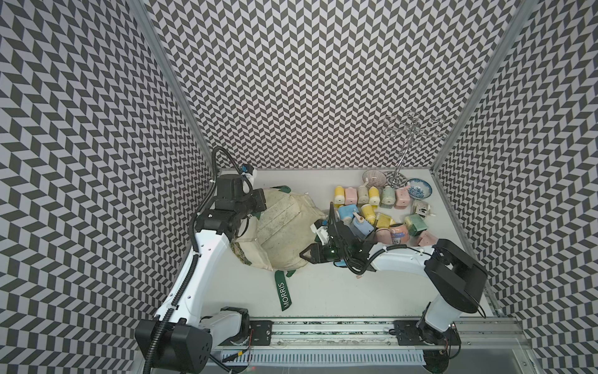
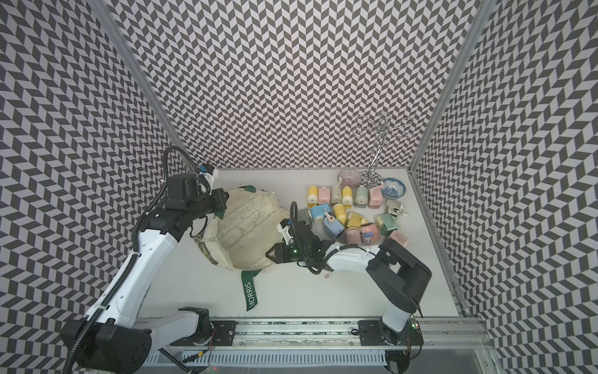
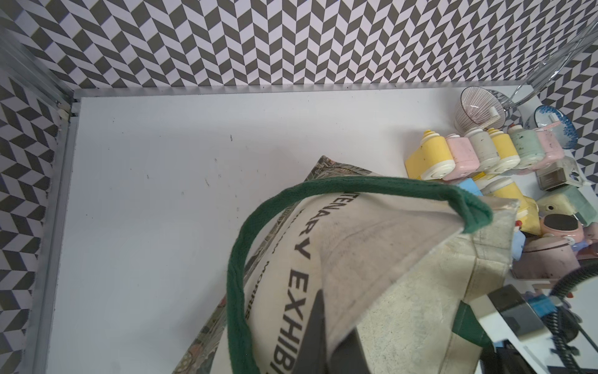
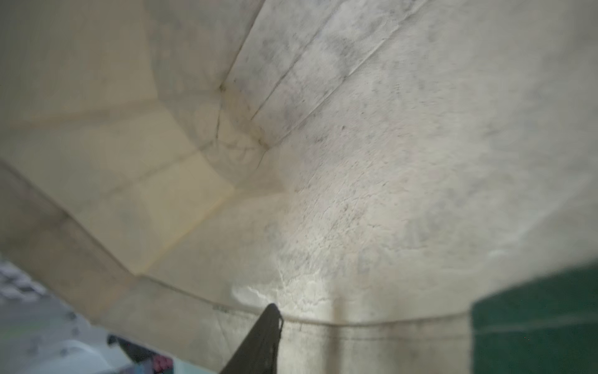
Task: Take out the pencil sharpeners from the tote bags
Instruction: Place the canvas bag at the center of the board.
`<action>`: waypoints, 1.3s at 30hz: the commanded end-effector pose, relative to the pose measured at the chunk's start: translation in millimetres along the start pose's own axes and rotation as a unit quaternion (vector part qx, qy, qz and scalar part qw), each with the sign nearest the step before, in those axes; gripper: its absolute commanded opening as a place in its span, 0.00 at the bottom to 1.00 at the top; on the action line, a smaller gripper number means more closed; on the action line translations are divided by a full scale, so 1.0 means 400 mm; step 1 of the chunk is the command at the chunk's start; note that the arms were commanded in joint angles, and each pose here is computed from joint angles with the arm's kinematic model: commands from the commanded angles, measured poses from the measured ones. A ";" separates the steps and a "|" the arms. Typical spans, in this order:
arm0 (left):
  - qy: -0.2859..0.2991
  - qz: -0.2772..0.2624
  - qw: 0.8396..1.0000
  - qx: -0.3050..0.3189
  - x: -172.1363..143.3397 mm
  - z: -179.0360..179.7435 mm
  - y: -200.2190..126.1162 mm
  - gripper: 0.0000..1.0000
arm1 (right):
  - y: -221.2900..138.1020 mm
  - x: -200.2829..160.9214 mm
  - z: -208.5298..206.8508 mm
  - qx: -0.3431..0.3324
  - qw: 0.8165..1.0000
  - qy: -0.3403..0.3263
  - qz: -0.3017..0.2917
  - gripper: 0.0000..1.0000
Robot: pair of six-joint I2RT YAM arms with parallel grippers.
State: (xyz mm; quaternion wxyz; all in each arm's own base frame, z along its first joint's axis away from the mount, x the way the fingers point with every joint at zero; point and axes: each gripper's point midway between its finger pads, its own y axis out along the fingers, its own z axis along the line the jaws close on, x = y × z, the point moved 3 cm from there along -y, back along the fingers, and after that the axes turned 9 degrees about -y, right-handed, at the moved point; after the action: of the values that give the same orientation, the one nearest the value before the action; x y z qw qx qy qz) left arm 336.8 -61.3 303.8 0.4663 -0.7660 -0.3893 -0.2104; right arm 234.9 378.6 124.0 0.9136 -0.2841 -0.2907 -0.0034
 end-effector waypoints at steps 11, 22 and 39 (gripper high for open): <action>-0.068 0.025 0.997 -0.037 0.044 0.065 0.102 0.06 | -0.159 0.347 0.035 0.055 0.994 -0.086 -0.031 0.00; -0.092 0.064 0.990 -0.081 0.007 0.058 0.141 0.62 | -0.179 0.436 -0.132 0.036 0.998 -0.040 -0.025 0.10; -0.061 -0.435 0.898 0.037 0.067 0.226 -0.214 0.88 | -0.683 0.384 -0.105 -0.318 0.857 -0.168 -0.370 0.86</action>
State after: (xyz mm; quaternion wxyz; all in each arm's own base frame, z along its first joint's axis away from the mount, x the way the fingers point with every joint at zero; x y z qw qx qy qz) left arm 295.0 25.6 313.9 0.3676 -0.6108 -0.6337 -0.3003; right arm 335.8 207.8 301.5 0.7607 -0.3714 -0.4817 -0.2266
